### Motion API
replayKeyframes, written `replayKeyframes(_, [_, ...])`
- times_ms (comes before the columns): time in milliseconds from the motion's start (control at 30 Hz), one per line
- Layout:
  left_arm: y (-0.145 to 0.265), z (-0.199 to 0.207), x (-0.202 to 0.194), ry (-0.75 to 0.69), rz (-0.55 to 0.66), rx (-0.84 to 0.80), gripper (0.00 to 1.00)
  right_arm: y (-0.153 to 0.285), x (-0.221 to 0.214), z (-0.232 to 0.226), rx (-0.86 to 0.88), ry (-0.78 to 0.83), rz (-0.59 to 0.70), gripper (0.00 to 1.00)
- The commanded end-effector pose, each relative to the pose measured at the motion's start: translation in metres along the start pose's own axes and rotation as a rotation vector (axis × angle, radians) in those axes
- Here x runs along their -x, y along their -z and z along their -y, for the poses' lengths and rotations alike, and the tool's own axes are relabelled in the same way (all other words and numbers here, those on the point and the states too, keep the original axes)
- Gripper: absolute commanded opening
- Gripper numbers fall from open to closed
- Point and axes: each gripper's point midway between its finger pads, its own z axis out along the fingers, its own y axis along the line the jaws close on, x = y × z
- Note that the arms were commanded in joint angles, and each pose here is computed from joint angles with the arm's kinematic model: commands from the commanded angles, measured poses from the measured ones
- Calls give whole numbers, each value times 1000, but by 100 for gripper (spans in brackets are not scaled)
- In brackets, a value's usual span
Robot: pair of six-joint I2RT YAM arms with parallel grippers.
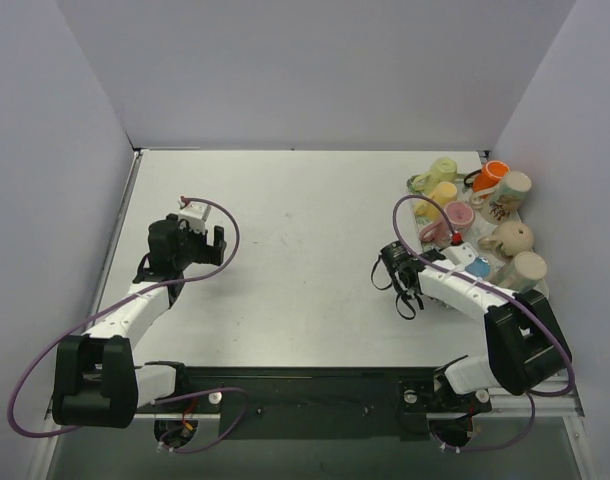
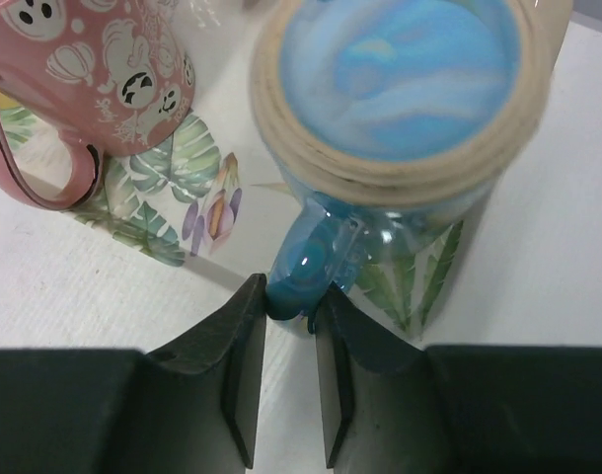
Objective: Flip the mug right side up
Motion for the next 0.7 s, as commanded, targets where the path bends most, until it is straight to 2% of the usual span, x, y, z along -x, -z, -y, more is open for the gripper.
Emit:
replayKeyframes(0, [2, 1, 25, -30, 53, -21, 96, -3, 14, 7, -1, 24, 54, 17])
replayKeyframes(133, [2, 3, 24, -37, 43, -34, 96, 2, 18, 6, 44, 57, 39, 0])
replayKeyframes(267, [3, 6, 27, -40, 33, -53, 96, 9, 27, 3, 124, 71, 32, 0])
replayKeyframes(433, [3, 10, 30, -55, 29, -78, 96, 29, 31, -16, 364, 45, -18, 0])
replayKeyframes(600, [3, 21, 39, -63, 26, -136, 96, 36, 50, -13, 404, 48, 0, 0])
replayKeyframes(667, [5, 28, 40, -59, 14, -171, 96, 41, 49, -19, 448, 56, -39, 0])
